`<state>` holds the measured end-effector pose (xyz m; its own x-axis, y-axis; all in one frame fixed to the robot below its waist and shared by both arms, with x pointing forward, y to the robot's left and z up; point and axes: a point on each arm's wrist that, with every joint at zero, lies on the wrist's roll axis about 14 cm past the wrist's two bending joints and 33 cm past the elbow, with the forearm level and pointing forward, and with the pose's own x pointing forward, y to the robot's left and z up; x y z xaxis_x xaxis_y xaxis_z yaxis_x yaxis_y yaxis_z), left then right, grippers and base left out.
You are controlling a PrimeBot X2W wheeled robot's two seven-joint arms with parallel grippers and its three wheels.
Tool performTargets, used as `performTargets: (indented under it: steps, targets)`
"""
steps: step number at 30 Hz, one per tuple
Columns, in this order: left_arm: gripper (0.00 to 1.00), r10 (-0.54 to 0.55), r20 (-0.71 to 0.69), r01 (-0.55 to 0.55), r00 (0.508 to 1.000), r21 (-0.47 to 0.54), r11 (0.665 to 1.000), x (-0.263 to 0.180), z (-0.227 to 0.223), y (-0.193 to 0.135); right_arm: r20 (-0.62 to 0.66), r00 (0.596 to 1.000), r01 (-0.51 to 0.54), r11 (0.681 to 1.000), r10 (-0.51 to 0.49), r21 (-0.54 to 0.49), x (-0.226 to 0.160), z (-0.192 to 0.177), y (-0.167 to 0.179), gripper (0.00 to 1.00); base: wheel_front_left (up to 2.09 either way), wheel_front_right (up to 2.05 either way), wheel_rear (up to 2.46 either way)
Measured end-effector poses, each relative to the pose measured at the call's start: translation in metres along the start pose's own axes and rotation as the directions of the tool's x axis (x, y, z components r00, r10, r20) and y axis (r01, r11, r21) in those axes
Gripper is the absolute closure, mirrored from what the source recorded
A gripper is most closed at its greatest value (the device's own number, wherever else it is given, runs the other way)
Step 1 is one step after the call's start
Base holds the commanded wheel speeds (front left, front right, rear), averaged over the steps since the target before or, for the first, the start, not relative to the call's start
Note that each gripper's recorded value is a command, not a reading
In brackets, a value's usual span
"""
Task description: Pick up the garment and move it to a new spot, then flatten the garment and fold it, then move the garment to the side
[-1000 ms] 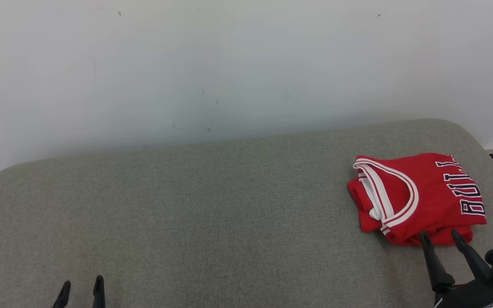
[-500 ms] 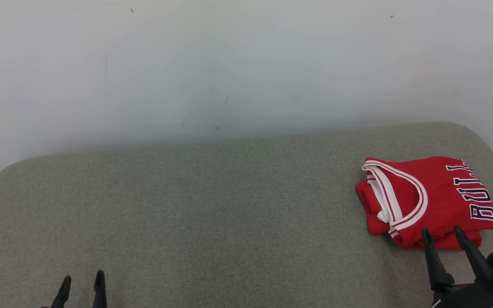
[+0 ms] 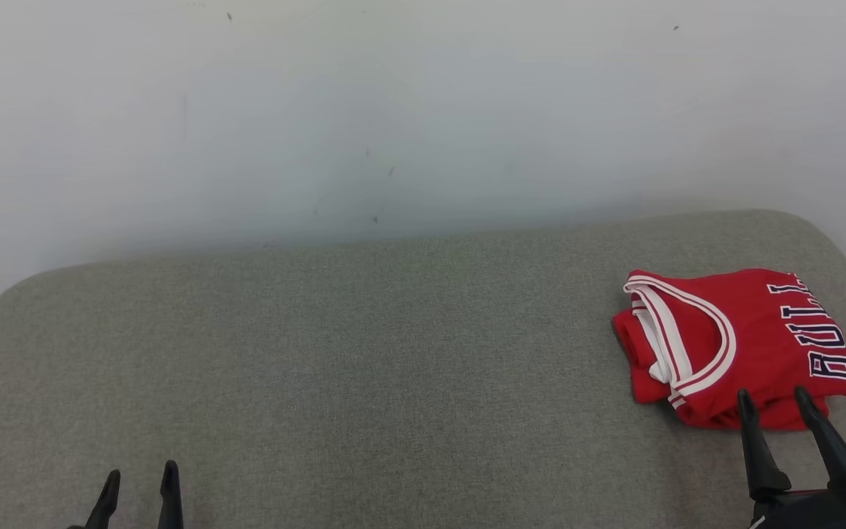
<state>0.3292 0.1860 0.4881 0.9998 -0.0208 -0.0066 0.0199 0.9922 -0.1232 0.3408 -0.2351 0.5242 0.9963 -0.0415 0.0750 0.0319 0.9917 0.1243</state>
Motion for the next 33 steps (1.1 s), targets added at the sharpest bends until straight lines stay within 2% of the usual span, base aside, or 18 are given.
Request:
performTargets:
  steps: [15, 16, 22, 27, 33]
  targets:
    - [0.00, -0.005, 0.011, 0.005, 1.000, 0.019, 1.000, 0.000, 0.002, -0.003, 0.019, 0.999, 0.030, 1.000, -0.030, -0.005, -0.004, 0.003, -0.006, 0.00, 0.00, 0.00, 0.00]
    - [1.00, -0.003, 0.005, 0.003, 1.000, 0.018, 1.000, -0.002, 0.000, -0.003, 0.014, 1.000, 0.028, 1.000, -0.028, -0.004, -0.007, 0.000, -0.003, 1.00, 0.00, 0.00, 0.00]
    - [1.00, 0.008, -0.085, -0.009, 0.996, -0.012, 1.000, -0.013, -0.029, -0.008, -0.092, 0.995, 0.045, 0.998, -0.041, 0.037, -0.023, -0.036, 0.004, 1.00, 0.00, 0.00, 0.00]
    - [1.00, 0.023, -0.101, -0.028, 0.995, -0.047, 0.998, -0.012, -0.031, -0.003, -0.108, 0.992, 0.068, 0.994, -0.058, 0.084, -0.022, -0.038, 0.001, 1.00, 0.00, 0.00, 0.00]
    - [1.00, 0.042, -0.138, -0.063, 0.990, -0.149, 0.987, -0.011, -0.036, 0.000, -0.145, 0.987, 0.099, 0.981, -0.075, 0.164, -0.020, -0.044, -0.001, 1.00, 0.00, 0.00, 0.00]
